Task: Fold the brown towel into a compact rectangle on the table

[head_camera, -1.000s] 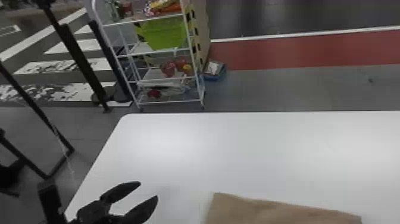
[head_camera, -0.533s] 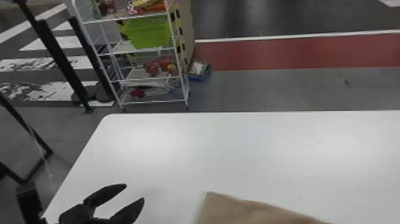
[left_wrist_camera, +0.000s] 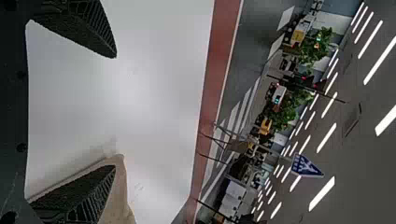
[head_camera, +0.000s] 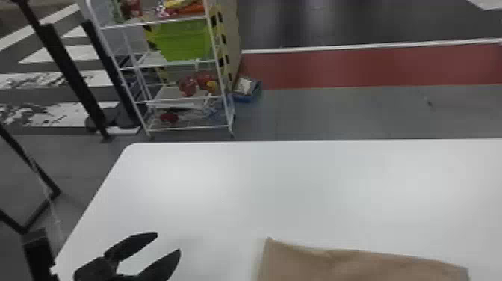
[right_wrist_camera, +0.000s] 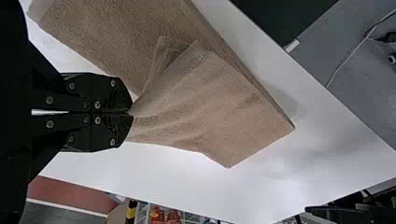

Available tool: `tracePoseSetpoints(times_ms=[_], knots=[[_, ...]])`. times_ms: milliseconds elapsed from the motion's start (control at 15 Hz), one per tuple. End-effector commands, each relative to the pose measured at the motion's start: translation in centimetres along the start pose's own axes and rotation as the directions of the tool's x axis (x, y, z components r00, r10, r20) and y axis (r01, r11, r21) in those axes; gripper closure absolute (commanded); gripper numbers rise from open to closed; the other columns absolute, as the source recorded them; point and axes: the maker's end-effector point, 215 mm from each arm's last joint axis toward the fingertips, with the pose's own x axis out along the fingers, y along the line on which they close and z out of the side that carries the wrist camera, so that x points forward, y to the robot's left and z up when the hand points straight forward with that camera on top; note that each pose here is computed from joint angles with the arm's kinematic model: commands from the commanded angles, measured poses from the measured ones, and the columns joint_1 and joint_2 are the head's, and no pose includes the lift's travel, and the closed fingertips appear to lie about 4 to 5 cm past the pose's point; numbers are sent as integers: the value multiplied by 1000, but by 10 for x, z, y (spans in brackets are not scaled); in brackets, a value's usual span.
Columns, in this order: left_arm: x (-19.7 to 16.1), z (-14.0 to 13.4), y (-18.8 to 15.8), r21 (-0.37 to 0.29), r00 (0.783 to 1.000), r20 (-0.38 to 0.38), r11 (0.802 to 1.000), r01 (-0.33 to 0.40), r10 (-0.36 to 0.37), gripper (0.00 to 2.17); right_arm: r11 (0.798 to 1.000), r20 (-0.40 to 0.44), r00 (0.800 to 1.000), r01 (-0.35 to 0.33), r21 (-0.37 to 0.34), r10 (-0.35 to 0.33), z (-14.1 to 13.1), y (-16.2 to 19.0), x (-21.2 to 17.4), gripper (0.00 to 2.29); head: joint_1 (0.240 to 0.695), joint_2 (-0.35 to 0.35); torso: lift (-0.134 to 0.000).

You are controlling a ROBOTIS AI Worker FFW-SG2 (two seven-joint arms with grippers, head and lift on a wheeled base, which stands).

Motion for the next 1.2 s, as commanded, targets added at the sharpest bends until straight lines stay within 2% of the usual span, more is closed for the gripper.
tracePoseSetpoints(times_ms=[0, 200, 400, 467, 533, 600, 667, 733, 867, 1000, 1133], knots=[[9, -1, -7, 0, 1000, -1, 1000, 19, -19, 29, 996, 2, 996, -86, 24, 86, -6, 36, 16, 1622, 695, 135, -122], [12, -3, -9, 4, 1000, -13, 1000, 22, -22, 29, 985, 19, 985, -172, 31, 172, -7, 63, 43, 1622, 695, 92, -122], [11, -3, -10, 6, 1000, -13, 1000, 23, -23, 29, 985, 25, 985, -171, 31, 170, -8, 60, 49, 1622, 695, 83, -122], [11, -1, -10, 8, 1000, -12, 1000, 22, -22, 29, 988, 20, 988, -156, 23, 156, -8, 53, 45, 1622, 695, 85, -122], [11, -1, -10, 9, 1000, -12, 1000, 22, -22, 29, 993, 7, 994, -114, 22, 113, -11, 40, 33, 1622, 695, 87, -122], [12, 0, -11, 10, 1000, -11, 1000, 24, -24, 29, 999, -9, 1000, -30, 38, 30, -18, 19, 7, 1622, 695, 89, -122], [12, 0, -11, 11, 1000, -11, 1000, 24, -24, 29, 999, -29, 999, 21, 43, -20, -22, 8, -15, 1622, 695, 86, -122], [12, -1, -11, 8, 1000, -14, 1000, 23, -23, 29, 998, -40, 999, 32, 47, -31, -25, 9, -26, 1622, 695, 79, -122], [15, -4, -13, 6, 999, -20, 1000, 28, -28, 29, 996, -43, 999, -17, 85, 21, -29, 33, -21, 1622, 695, 41, -122], [18, -7, -16, 7, 999, -25, 999, 35, -34, 29, 988, -12, 994, -105, 109, 107, -26, 65, 5, 1615, 695, 17, -122], [18, -10, -16, 0, 999, -29, 999, 38, -38, 29, 980, -2, 988, -155, 128, 156, -32, 82, 23, 1615, 695, -2, -122]])
